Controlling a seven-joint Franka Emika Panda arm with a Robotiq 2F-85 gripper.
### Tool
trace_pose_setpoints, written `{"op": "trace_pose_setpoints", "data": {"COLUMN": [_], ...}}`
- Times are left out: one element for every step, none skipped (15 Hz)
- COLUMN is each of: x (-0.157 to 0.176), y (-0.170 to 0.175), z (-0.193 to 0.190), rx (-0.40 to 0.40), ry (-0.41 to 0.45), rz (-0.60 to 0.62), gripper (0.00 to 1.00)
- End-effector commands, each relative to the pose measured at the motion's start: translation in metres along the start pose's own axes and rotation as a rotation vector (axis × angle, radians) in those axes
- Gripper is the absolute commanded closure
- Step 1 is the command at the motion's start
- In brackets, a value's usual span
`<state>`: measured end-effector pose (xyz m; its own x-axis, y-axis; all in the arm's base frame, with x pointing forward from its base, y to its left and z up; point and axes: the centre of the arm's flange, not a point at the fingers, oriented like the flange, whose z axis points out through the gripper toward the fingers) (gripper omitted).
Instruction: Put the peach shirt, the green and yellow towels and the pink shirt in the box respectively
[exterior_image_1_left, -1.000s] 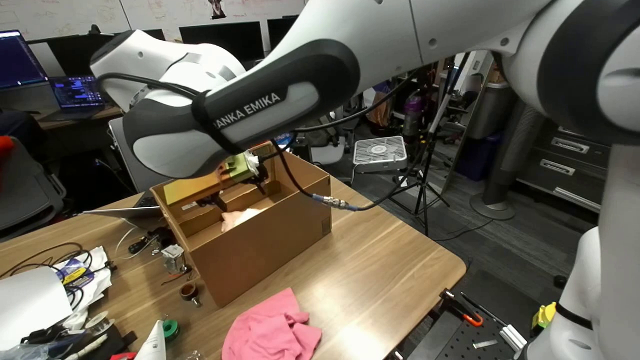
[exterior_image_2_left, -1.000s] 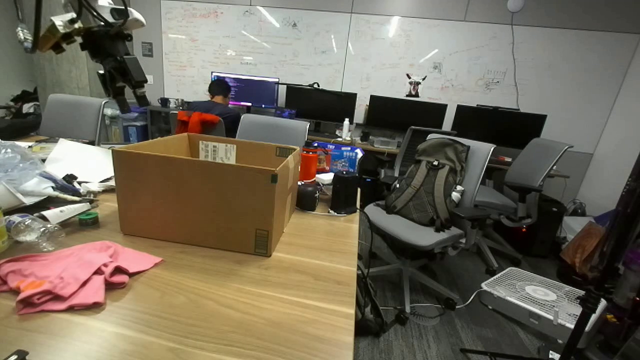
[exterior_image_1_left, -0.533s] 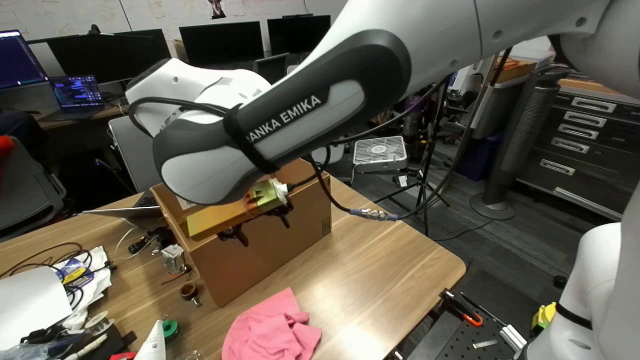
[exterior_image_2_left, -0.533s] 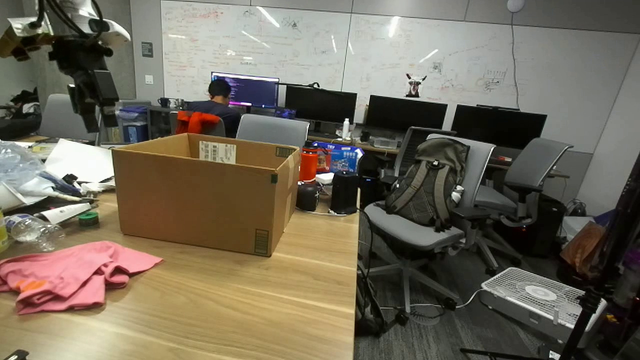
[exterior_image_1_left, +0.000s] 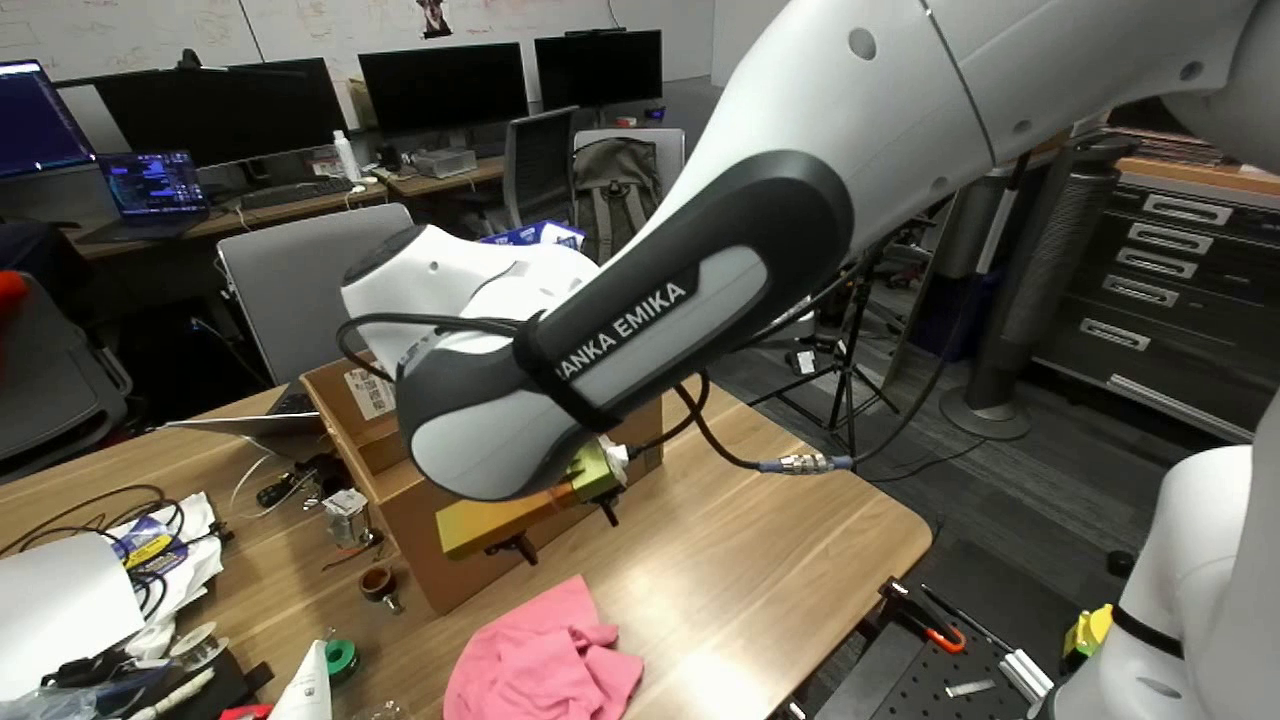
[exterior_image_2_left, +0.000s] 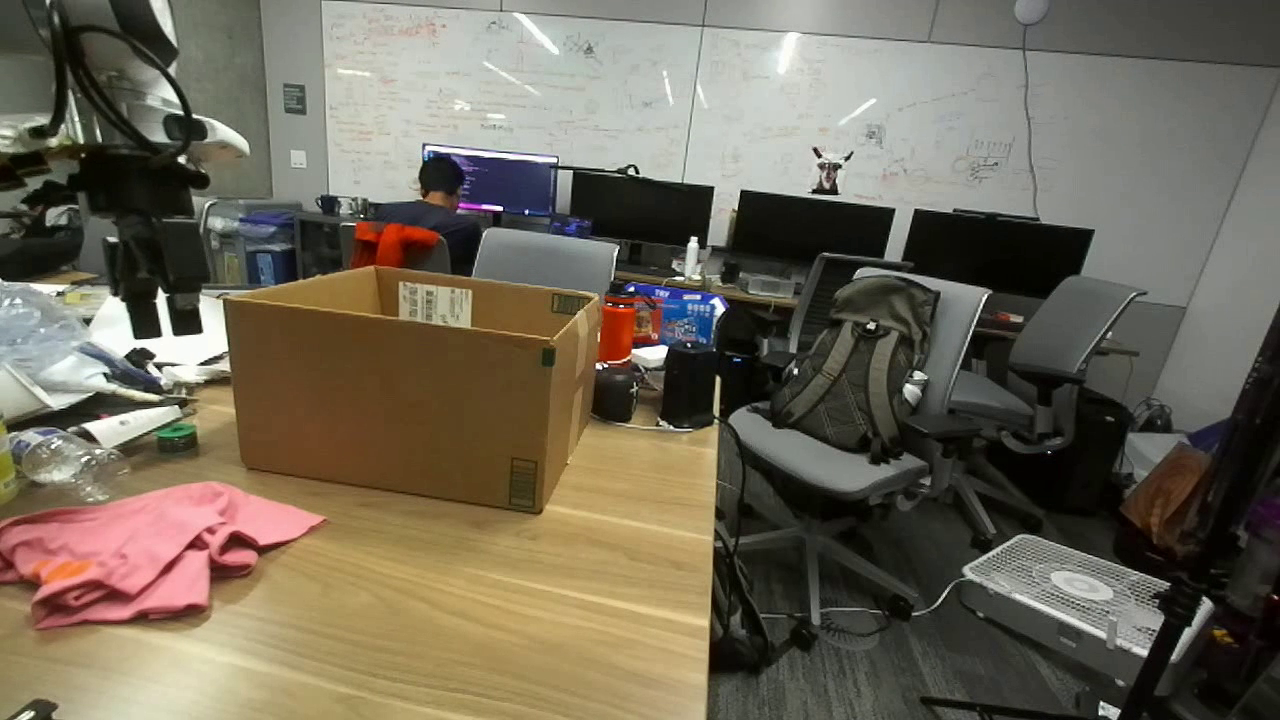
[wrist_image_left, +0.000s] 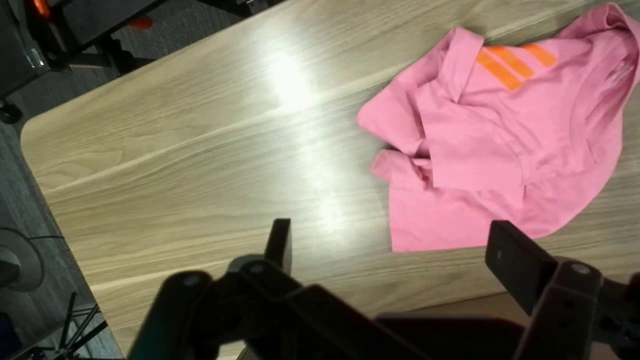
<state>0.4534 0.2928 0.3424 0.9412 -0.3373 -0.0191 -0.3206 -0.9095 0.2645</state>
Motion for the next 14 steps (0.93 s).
{"op": "trace_pose_setpoints", "data": {"x": [-0.014,-0.017,-0.020,-0.023,-0.026,-0.029,-0.032,-0.037,-0.042,-0.046,-0.051,-0.056,-0.062,-0.067], "y": [0.005,0.003,0.001,-0.002,-0.004,-0.008,-0.011,-0.018,-0.023,-0.029,-0.035,-0.040,-0.045,-0.049], "z": [0.027,0.033,0.040,0.045,0.048,0.052,0.055,0.060,0.063,0.068,0.073,0.076,0.080,0.084], "rx": [0.049,0.062,0.074,0.087,0.097,0.115,0.126,0.138,0.149,0.157,0.167,0.176,0.179,0.183], "ry": [-0.011,-0.011,-0.009,-0.008,-0.004,0.001,0.009,0.015,0.018,0.018,0.017,0.012,0.014,0.012], "rz": [-0.046,-0.054,-0.063,-0.075,-0.084,-0.095,-0.101,-0.107,-0.114,-0.125,-0.139,-0.152,-0.160,-0.171], "gripper": [0.00,0.00,0.00,0.00,0.00,0.00,0.00,0.00,0.00,0.00,0.00,0.00,0.00,0.00]}}
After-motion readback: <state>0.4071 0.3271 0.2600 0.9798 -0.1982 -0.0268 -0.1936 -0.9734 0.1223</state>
